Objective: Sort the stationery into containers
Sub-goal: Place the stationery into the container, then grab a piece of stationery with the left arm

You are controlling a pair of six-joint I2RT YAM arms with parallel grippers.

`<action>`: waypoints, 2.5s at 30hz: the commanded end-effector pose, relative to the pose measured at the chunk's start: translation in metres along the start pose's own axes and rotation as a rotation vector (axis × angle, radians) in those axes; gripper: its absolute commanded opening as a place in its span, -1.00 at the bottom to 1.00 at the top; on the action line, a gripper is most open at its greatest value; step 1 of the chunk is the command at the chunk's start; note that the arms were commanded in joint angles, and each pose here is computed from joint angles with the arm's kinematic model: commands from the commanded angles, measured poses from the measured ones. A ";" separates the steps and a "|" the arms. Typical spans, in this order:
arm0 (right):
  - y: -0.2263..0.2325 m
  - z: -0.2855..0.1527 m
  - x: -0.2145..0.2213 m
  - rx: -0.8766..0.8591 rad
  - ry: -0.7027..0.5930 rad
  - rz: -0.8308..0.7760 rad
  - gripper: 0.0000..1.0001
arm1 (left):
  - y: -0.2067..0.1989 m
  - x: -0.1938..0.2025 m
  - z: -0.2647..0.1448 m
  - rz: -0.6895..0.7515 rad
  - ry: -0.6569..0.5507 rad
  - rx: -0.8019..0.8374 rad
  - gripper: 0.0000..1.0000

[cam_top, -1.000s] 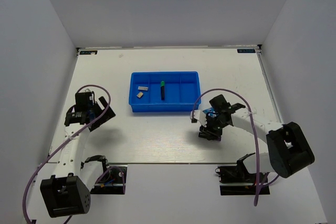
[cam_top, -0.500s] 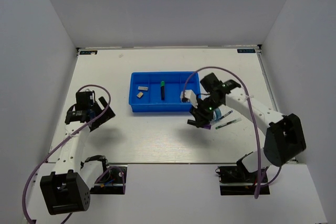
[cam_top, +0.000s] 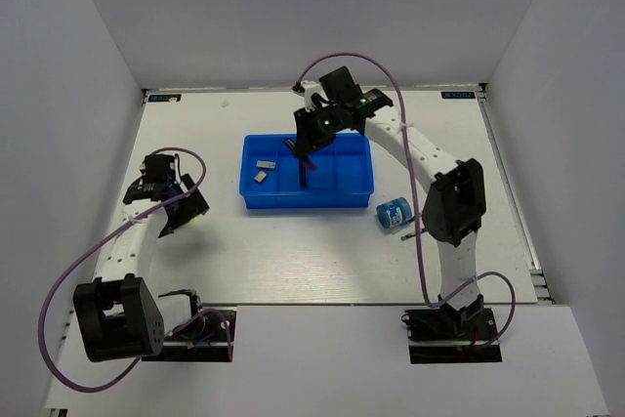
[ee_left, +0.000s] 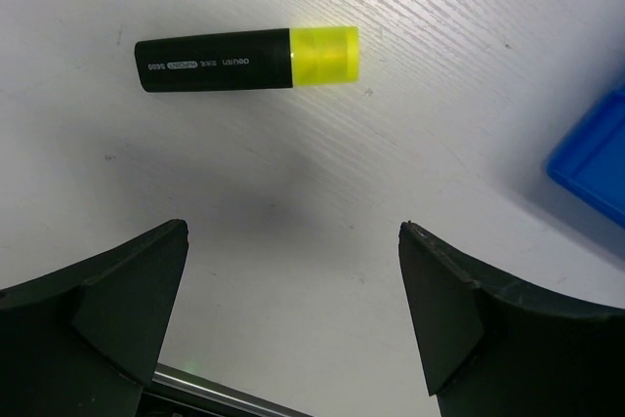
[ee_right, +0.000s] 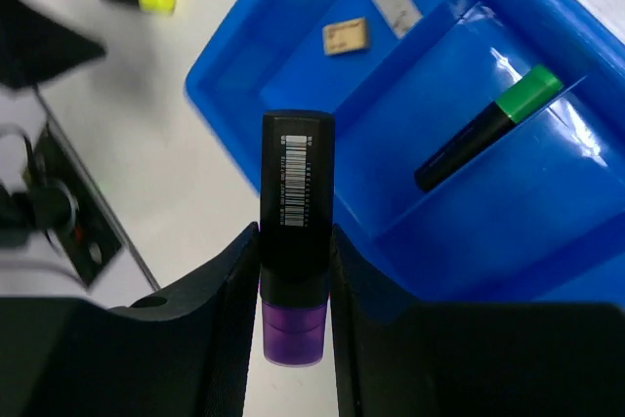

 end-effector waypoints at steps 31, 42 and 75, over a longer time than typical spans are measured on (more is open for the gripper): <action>-0.036 0.069 -0.010 0.147 -0.140 0.461 0.11 | 0.003 -0.037 -0.003 0.123 -0.048 -0.056 0.98; 0.012 0.005 0.004 -0.093 -0.132 0.235 -0.34 | -0.012 -0.059 0.005 0.210 0.048 -0.036 -1.00; 0.016 -0.158 0.108 -0.398 -0.291 -0.061 0.57 | -0.008 -0.040 0.072 0.936 0.129 0.121 0.52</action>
Point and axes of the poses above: each gripper's point midway between its finger pads, its own z axis out along the fingers, its own y axis along the line the jaws close on, x = y × z, the point moved 3 cm from there along -z, back along the fingers, and after that the axes turned 3 degrees about z, right-handed, at the moved point
